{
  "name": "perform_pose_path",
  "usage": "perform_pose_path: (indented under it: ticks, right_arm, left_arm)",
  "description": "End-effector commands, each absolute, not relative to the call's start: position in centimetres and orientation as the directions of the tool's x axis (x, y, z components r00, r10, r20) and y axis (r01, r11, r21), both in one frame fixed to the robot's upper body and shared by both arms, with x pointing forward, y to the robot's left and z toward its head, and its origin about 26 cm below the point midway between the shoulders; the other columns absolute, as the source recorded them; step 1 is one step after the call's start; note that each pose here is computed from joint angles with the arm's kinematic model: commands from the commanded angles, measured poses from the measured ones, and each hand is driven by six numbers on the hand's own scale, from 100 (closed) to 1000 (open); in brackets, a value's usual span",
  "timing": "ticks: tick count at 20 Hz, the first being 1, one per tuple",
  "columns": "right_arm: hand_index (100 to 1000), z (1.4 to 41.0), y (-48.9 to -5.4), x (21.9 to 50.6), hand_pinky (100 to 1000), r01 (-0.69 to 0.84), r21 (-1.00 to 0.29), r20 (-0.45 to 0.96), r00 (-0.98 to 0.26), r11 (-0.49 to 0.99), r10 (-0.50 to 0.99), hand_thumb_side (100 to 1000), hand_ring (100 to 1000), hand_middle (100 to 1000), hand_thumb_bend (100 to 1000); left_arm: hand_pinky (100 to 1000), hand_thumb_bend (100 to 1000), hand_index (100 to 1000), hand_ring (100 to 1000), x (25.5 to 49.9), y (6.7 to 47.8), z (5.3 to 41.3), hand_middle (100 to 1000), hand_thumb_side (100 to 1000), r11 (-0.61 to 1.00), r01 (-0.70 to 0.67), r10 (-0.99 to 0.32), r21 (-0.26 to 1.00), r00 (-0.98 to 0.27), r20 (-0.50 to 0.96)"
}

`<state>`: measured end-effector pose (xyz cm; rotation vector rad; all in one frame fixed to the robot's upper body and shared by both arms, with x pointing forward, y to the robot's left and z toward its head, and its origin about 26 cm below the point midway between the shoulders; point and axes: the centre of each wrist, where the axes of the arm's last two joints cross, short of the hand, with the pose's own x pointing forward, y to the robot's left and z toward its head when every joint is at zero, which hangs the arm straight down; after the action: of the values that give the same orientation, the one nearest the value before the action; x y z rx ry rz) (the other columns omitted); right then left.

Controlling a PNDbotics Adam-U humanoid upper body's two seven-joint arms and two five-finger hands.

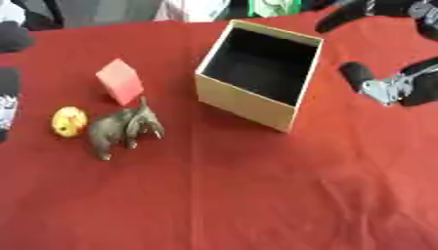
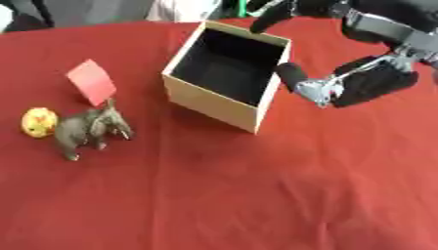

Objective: Pick up objects on the table and place them in the box.

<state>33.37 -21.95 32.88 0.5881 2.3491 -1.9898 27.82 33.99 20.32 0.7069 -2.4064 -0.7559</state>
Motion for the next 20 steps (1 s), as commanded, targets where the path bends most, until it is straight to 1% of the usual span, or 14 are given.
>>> perform_pose_path:
  ticks: [1,5,9,12,15,16,18,20]
  right_arm:
    - [828,34.0,-22.5,32.8,888,0.327,-0.938,-0.283,-0.915,0.117,0.288,360,948,840,100]
    - [827,34.3,-22.9,32.7,887,0.342,-0.932,-0.295,-0.907,0.118,0.302,356,949,840,100]
    - [827,34.8,-23.6,32.4,886,0.368,-0.922,-0.311,-0.891,0.124,0.330,353,949,840,100]
    - [826,35.1,-24.5,32.1,885,0.390,-0.914,-0.328,-0.872,0.114,0.363,344,950,840,100]
    - [825,35.3,-25.3,31.9,884,0.413,-0.904,-0.341,-0.853,0.112,0.394,344,950,839,100]
    - [825,35.4,-25.4,31.9,885,0.419,-0.900,-0.344,-0.849,0.116,0.401,345,949,839,100]
    - [825,35.5,-25.6,31.8,885,0.428,-0.895,-0.347,-0.843,0.123,0.410,346,949,839,100]
    - [825,35.6,-25.7,31.7,885,0.432,-0.893,-0.348,-0.841,0.126,0.415,348,949,839,100]
  left_arm:
    - [811,100,904,856,27.8,34.0,21.7,711,777,0.687,-0.335,-0.615,0.645,-0.741,0.269]
    - [816,100,901,857,28.0,33.9,22.8,715,785,0.644,-0.360,-0.650,0.675,-0.724,0.234]
    - [821,100,893,857,28.2,33.7,24.2,720,806,0.570,-0.386,-0.706,0.726,-0.681,0.192]
    - [834,100,882,858,28.5,33.2,26.4,731,800,0.458,-0.404,-0.745,0.792,-0.660,0.095]
    - [840,100,865,854,28.7,32.3,28.5,732,846,0.304,-0.397,-0.777,0.866,-0.629,-0.015]
    - [844,100,858,854,28.8,32.0,29.1,735,846,0.250,-0.391,-0.786,0.886,-0.616,-0.050]
    - [853,100,849,853,28.8,31.5,29.9,735,915,0.152,-0.377,-0.797,0.913,-0.594,-0.112]
    - [856,203,842,853,28.8,31.2,30.4,739,1000,0.071,-0.358,-0.798,0.931,-0.580,-0.162]
